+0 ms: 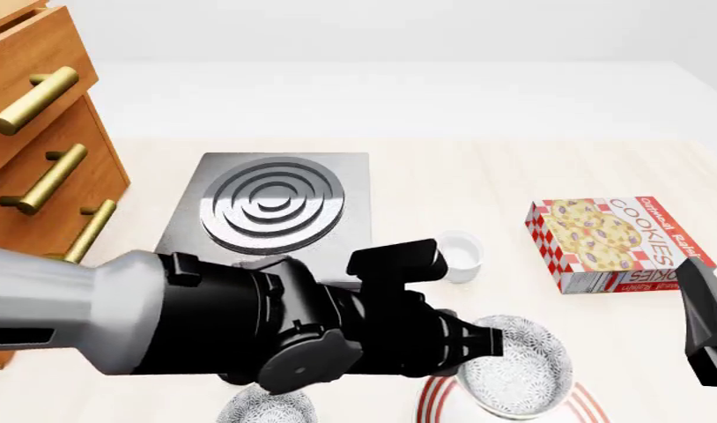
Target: Pick the akita bowl on the wooden cabinet and place it on the plate.
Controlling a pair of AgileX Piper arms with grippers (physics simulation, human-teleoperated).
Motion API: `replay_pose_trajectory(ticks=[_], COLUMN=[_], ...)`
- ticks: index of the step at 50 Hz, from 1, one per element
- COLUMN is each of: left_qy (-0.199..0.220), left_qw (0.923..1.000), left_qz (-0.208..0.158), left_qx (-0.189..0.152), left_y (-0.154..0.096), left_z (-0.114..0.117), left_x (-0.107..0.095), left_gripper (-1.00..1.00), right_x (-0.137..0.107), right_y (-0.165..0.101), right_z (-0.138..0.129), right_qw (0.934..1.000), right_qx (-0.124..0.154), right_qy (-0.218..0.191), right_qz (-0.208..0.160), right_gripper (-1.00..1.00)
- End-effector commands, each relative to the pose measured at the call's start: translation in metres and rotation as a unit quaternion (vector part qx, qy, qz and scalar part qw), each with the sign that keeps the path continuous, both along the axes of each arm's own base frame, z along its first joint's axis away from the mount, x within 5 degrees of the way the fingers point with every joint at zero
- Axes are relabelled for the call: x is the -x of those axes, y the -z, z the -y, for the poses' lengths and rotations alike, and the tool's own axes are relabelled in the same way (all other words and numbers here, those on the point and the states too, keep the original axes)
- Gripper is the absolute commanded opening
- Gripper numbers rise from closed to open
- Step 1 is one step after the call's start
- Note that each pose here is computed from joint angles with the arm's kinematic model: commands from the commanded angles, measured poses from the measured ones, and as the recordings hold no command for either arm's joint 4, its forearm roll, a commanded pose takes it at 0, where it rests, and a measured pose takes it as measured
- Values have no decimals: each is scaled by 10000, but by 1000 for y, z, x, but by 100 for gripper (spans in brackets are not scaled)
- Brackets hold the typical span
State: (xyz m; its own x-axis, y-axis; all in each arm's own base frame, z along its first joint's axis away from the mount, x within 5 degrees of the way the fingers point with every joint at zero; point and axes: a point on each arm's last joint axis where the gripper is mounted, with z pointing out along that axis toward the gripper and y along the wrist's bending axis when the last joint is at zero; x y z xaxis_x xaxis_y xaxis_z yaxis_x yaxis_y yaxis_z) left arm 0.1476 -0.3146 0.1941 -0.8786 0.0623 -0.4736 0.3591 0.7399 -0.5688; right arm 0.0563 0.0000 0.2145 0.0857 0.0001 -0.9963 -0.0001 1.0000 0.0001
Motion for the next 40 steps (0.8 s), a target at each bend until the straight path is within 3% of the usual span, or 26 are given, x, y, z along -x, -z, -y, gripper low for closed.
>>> replay_pose_trajectory(ticks=[1, 40], left_qy=[-26, -65], left_qw=[9999, 9998], left_qz=[-81, -179], left_qx=[67, 88], left_y=[7, 22], left_z=[5, 8], left_x=[3, 5], left_gripper=[-100, -100], right_x=[0, 0], right_y=[0, 0], right_z=[0, 0], right_qw=[10000, 10000], right_qx=[0, 0], right_qy=[-1, 0], right_qz=[-1, 0], right_gripper=[100, 100])
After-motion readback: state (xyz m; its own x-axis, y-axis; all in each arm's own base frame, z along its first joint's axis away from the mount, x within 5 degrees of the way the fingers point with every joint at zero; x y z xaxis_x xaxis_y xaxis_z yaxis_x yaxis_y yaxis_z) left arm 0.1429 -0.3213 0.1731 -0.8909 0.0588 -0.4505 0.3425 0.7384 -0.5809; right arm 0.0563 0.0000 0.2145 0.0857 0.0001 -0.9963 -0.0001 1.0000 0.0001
